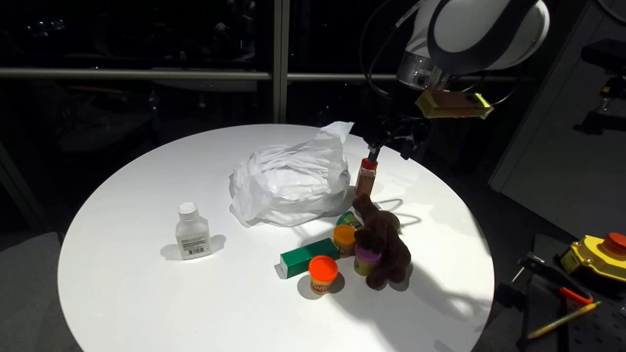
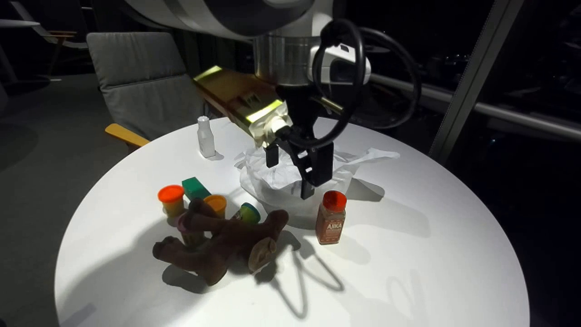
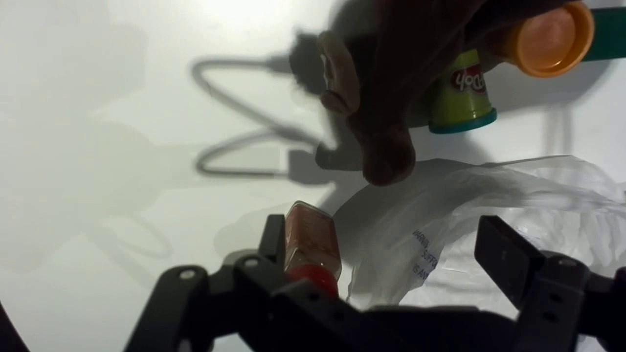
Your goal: Put the containers, reindeer toy and green block inside the white plastic bag
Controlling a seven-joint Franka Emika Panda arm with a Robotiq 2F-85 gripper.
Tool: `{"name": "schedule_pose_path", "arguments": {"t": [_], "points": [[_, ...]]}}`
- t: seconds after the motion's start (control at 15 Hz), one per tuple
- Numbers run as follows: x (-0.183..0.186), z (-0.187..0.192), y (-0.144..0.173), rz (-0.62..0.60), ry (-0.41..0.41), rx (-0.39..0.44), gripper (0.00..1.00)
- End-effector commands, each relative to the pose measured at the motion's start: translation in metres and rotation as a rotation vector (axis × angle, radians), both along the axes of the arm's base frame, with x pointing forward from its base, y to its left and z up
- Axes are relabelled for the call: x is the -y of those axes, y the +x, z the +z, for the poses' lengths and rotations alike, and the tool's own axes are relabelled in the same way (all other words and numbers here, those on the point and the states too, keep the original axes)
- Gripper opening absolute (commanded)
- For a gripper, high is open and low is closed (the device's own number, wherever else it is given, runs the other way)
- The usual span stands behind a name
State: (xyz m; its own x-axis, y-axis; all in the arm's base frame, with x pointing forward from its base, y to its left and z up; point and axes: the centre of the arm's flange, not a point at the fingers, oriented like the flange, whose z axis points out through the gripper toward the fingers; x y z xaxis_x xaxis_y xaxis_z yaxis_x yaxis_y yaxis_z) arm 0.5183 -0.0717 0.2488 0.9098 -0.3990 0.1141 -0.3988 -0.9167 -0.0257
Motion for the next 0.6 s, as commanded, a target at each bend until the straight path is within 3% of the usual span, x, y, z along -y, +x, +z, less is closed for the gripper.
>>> {"name": "schedule_pose_path", "arguments": {"t": [0.0, 0.53], "points": [[0.015, -0.021, 0.038, -0.070, -0.041, 0.016, 1.00], [0.038, -0.051, 0.070, -0.168, -0.060, 0.015, 1.00]]}}
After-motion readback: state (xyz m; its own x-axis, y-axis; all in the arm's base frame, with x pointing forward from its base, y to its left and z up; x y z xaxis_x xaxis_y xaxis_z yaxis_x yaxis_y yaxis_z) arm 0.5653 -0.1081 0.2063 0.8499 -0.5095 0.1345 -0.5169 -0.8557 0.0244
